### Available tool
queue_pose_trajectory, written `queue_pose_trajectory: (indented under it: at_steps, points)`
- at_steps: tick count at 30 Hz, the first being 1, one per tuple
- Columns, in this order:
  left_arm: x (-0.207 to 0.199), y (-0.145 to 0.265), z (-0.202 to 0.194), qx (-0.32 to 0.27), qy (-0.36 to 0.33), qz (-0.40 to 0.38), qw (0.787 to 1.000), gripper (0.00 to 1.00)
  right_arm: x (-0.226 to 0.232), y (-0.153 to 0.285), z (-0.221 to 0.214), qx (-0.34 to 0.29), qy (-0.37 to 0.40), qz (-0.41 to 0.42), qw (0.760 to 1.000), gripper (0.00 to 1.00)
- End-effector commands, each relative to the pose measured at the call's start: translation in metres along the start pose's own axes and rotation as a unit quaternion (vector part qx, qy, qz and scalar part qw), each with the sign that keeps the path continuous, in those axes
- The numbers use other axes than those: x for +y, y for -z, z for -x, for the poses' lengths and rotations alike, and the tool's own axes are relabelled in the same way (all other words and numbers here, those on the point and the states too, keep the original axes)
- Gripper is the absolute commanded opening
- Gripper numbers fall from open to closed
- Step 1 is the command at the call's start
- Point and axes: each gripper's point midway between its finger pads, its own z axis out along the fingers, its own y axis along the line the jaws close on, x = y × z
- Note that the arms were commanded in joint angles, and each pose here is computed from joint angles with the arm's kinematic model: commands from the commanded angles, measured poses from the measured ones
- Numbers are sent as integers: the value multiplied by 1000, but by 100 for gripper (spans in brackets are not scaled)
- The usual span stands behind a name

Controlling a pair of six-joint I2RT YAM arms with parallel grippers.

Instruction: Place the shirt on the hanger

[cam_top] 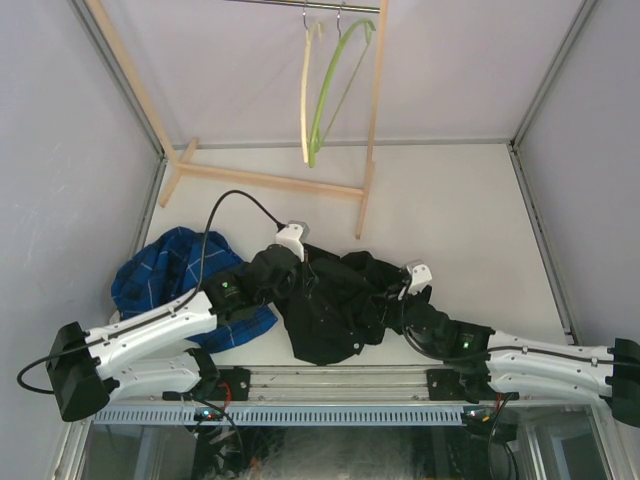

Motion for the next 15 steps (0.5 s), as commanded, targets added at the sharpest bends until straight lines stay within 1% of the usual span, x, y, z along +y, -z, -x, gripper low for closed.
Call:
queue_pose_trajectory:
  at_steps: [1, 2, 5, 12, 15]
  points:
    - [-14, 13, 30, -36, 22, -19, 999, 0, 20, 2, 55, -63, -8, 3, 998, 4]
    - [-14, 17, 34, -40, 21, -19, 999, 0, 18, 4, 65, -71, -1, -7, 997, 0]
    - [-21, 35, 53, -58, 15, -28, 998, 0, 17, 14, 109, -101, 23, -34, 994, 0]
    - [-37, 97, 130, -123, -8, -25, 992, 0, 31, 46, 227, -168, 50, -31, 984, 0]
    - [-37, 112, 149, -142, -16, -12, 990, 0, 38, 50, 251, -179, 65, -26, 981, 0]
